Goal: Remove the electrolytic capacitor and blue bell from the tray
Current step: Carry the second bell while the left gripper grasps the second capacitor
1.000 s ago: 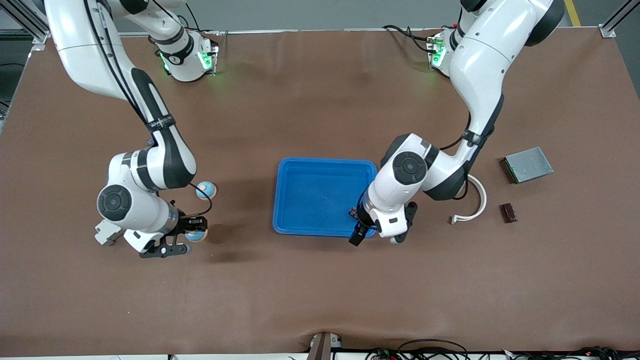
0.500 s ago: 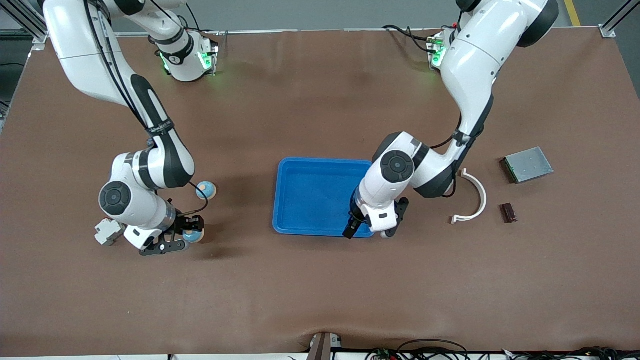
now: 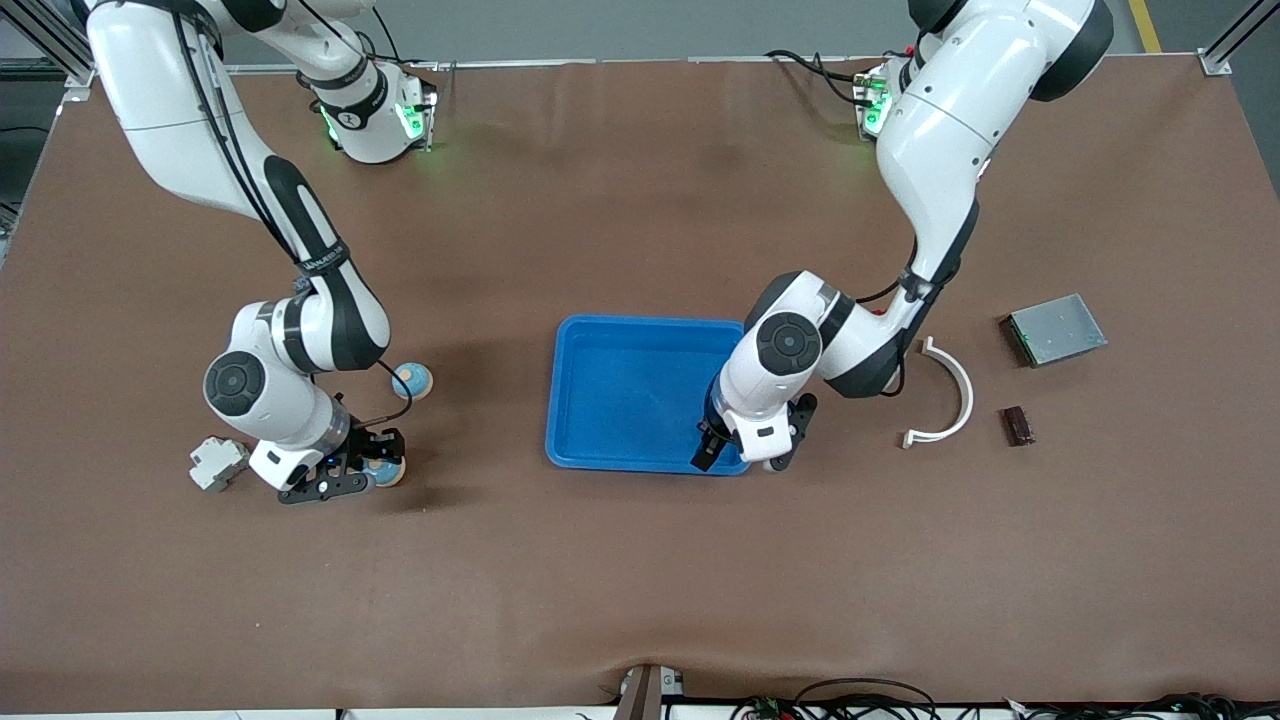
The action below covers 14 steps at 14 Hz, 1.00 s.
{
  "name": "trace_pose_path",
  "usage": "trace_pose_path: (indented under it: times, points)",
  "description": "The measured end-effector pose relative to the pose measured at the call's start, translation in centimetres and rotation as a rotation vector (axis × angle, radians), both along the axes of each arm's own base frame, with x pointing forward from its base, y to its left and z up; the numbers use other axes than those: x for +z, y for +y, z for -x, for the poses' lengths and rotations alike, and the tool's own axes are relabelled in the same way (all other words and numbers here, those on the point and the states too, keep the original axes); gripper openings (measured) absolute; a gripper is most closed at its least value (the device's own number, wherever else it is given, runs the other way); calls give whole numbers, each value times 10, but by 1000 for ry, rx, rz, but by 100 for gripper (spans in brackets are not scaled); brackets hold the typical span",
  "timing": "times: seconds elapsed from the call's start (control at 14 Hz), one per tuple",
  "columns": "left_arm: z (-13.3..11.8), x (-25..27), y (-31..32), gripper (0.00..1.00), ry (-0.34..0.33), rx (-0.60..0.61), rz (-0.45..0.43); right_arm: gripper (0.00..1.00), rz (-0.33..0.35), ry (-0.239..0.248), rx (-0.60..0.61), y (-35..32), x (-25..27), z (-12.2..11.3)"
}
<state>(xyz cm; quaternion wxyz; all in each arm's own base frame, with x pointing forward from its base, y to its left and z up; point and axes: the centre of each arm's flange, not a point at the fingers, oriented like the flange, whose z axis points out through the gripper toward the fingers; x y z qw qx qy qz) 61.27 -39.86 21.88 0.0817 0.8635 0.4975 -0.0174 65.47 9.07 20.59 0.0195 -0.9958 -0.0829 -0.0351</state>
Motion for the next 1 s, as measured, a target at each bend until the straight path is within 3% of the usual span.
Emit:
trace_pose_path:
  times: [1.0]
  points:
    - [10, -29, -3, 100, 25, -19, -36, 62, -10, -43, 6, -2, -12, 8]
